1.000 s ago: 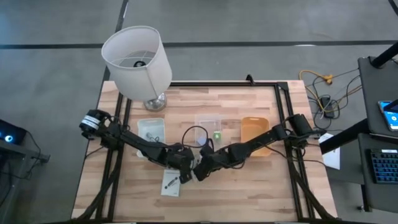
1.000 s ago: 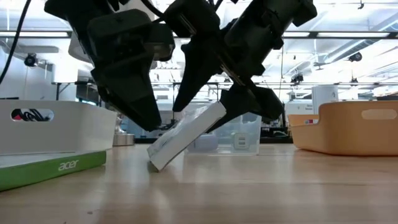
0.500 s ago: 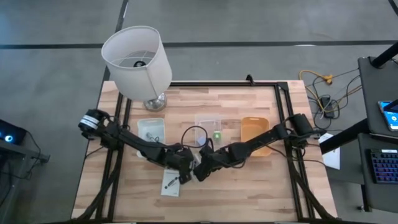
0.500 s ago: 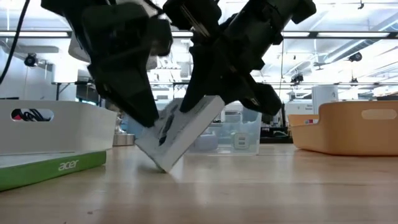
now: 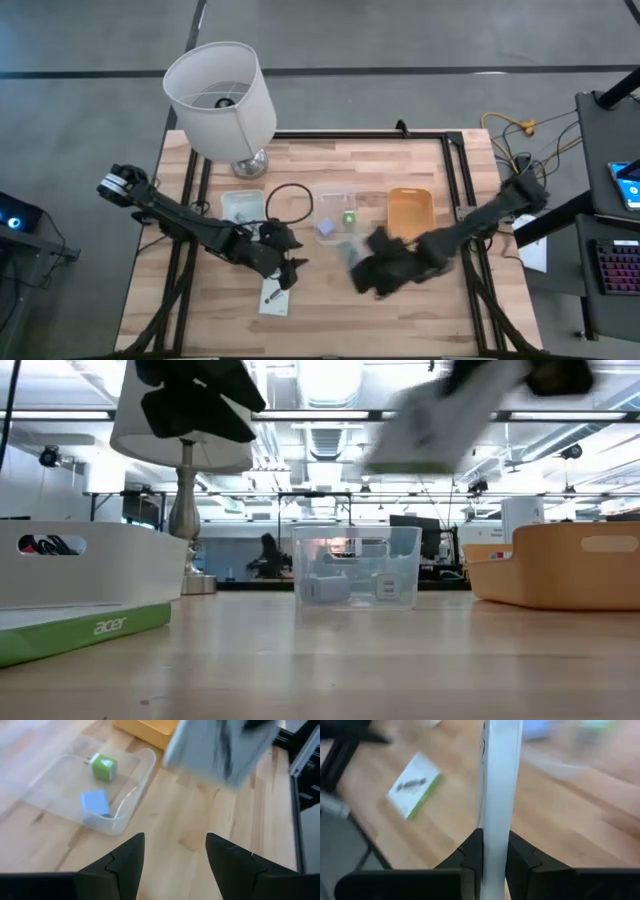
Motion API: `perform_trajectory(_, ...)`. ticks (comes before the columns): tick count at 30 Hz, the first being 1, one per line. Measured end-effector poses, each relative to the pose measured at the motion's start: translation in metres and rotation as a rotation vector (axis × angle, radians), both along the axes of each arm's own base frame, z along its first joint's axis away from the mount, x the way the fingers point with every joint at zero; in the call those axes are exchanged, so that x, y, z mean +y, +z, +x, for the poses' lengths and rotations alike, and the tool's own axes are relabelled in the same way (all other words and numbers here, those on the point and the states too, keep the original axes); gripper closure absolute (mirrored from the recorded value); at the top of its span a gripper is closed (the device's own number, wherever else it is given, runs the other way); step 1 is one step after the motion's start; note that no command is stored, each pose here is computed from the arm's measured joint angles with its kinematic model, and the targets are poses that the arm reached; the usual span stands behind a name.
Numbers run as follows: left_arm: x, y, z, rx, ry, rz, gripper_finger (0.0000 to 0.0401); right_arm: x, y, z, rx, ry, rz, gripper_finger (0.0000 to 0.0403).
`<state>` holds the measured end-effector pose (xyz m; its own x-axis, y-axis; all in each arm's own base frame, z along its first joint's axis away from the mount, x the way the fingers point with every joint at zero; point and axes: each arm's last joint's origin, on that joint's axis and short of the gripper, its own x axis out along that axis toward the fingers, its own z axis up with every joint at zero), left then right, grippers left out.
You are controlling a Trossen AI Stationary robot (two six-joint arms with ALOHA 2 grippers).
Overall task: Pick and place items into bin
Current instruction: Put the right card reader box into the yellow bin
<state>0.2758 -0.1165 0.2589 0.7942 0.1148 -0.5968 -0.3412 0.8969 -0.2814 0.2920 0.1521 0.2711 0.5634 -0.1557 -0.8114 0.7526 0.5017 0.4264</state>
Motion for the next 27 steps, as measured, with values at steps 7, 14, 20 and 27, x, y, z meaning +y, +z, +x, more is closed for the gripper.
perform_trajectory(7,-0.002,-0.008,0.003,0.022,0.015,0.004,0.0206,-0.03,0.028,-0.085,0.24,-0.523,-0.078,0.0354)
perform_trajectory(14,-0.006,-0.014,0.006,0.035,0.022,-0.013,0.0206,-0.08,0.012,-0.125,0.31,-0.59,-0.021,0.0354)
perform_trajectory(20,-0.006,-0.01,0.006,0.012,0.022,-0.023,0.0206,-0.109,-0.019,-0.139,0.101,-0.563,0.191,0.0354)
perform_trajectory(27,-0.006,-0.01,0.006,0.013,0.021,-0.022,0.0206,-0.117,-0.049,-0.149,0.169,-0.522,0.245,0.0319)
